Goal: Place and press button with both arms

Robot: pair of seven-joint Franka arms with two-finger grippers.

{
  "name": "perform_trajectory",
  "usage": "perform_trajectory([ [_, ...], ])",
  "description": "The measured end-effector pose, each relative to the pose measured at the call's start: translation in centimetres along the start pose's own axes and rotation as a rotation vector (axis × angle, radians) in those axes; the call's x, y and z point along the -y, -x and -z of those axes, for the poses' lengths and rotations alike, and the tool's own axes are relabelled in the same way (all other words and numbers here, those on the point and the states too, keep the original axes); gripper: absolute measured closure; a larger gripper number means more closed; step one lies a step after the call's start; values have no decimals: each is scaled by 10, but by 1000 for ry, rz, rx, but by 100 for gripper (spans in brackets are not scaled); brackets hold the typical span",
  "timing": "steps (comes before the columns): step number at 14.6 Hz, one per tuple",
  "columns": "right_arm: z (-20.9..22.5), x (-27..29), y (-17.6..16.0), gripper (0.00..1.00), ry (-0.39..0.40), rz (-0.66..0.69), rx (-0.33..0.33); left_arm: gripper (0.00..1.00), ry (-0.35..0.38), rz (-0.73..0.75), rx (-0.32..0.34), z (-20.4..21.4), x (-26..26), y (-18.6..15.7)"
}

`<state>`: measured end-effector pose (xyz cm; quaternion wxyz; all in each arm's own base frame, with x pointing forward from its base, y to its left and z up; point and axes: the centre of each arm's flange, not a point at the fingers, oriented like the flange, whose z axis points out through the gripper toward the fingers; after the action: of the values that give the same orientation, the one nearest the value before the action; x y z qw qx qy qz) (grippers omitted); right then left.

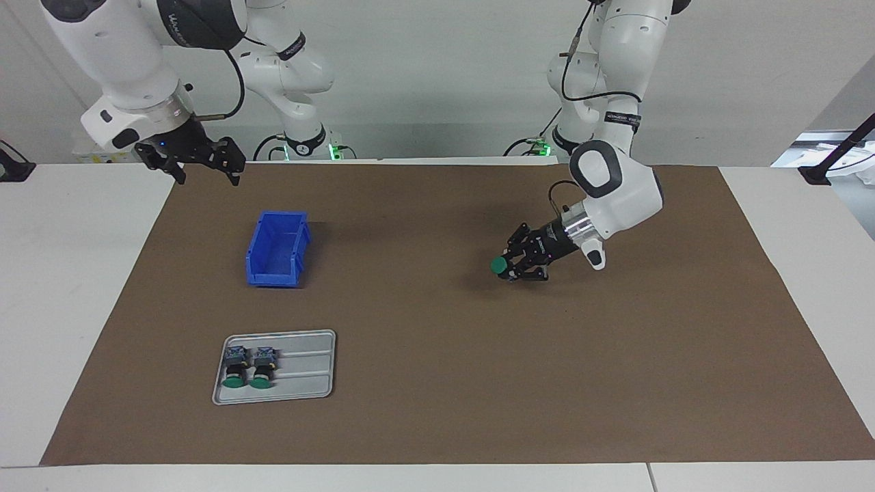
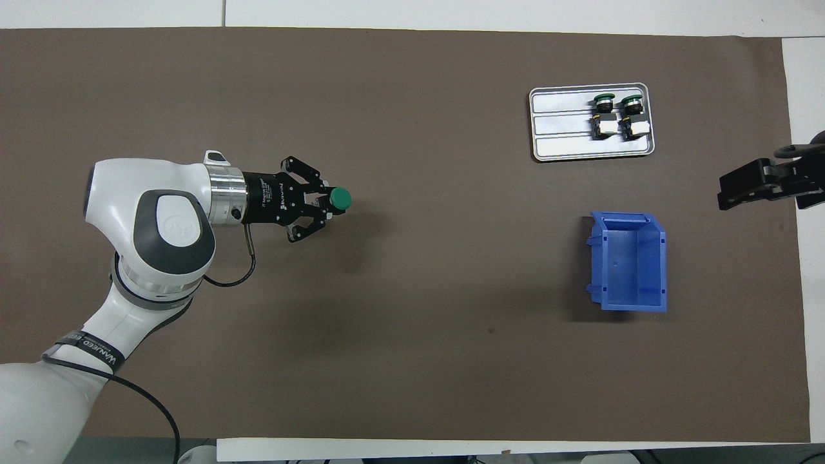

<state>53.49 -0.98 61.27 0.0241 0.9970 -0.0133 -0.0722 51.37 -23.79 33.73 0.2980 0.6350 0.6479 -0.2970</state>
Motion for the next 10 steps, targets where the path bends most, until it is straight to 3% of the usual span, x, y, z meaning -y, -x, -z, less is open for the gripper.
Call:
perform_trajectory([
  [6, 0, 0, 0, 0, 0, 0, 0, 67, -22, 10, 171, -6, 9, -30],
  [10, 0, 0, 0, 0, 0, 0, 0, 67, 46, -6, 288, -14, 22, -58],
])
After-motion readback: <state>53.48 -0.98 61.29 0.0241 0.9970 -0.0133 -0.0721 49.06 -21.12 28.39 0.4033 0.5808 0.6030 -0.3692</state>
